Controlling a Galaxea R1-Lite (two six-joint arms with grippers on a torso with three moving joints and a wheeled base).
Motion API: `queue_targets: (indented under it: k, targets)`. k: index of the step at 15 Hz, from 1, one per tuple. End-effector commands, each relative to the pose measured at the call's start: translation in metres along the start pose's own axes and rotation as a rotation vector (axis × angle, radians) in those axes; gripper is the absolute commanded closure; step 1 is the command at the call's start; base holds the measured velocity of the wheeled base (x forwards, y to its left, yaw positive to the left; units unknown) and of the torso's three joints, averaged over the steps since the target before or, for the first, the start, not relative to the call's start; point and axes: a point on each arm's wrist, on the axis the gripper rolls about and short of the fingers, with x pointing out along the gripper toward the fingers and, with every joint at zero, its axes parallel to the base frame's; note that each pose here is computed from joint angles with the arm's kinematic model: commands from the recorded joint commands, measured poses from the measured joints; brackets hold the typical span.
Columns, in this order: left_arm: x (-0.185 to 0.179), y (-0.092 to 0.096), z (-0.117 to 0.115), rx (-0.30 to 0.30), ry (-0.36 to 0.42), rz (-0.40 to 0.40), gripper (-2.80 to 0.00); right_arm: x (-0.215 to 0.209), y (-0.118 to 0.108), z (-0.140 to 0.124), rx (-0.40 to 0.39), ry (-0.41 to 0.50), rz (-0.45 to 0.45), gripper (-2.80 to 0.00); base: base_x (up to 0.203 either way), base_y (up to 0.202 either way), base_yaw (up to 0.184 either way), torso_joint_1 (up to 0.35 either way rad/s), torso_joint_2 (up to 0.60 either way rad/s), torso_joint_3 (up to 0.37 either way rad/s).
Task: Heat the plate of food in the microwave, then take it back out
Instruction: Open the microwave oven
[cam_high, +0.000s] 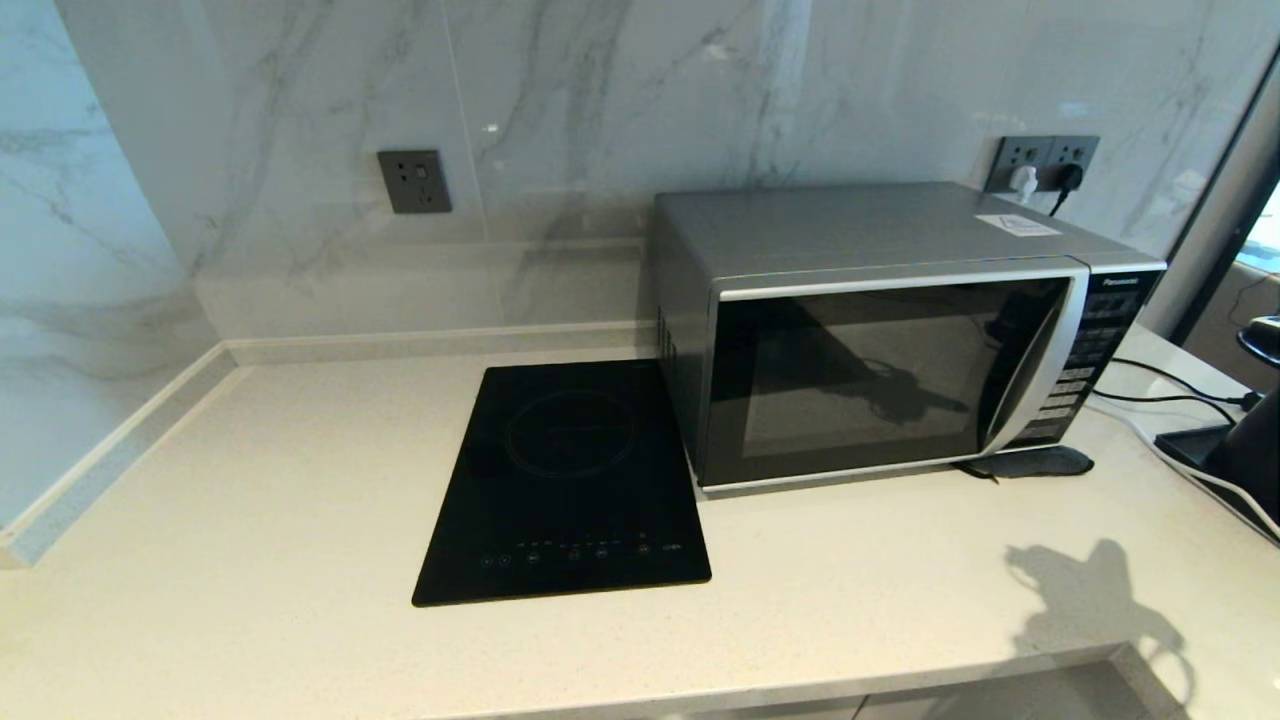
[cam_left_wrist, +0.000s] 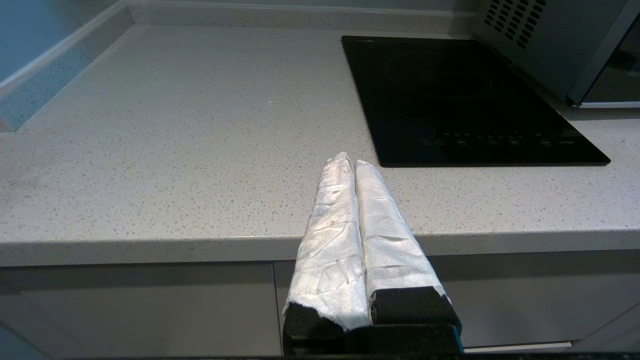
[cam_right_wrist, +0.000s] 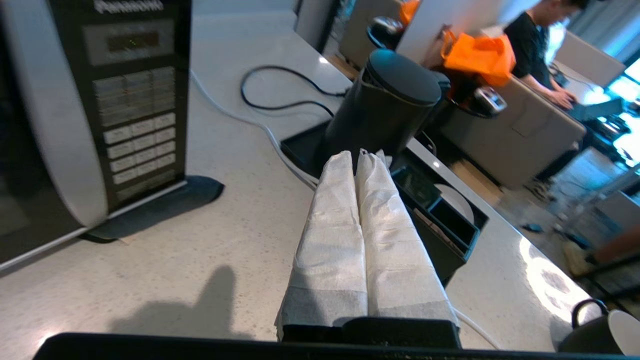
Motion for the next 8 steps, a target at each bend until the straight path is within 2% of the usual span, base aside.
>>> queue_targets:
  k: [1, 5, 8]
  targets:
    - [0.000, 0.000, 0.000, -0.001, 0.001, 0.001, 0.00, 0.036, 0.031, -0.009, -0.068, 0.090, -0.058, 0.00, 0.000, 0.000, 0.000, 0.000, 0.00, 0.000]
    - [0.000, 0.000, 0.000, -0.001, 0.001, 0.001, 0.00, 0.046, 0.074, -0.006, -0.110, 0.109, -0.112, 0.00, 0.000, 0.000, 0.000, 0.000, 0.00, 0.000]
    - [0.000, 0.000, 0.000, -0.001, 0.001, 0.002, 0.00, 0.033, 0.108, -0.006, -0.127, 0.096, -0.058, 0.00, 0.000, 0.000, 0.000, 0.000, 0.00, 0.000]
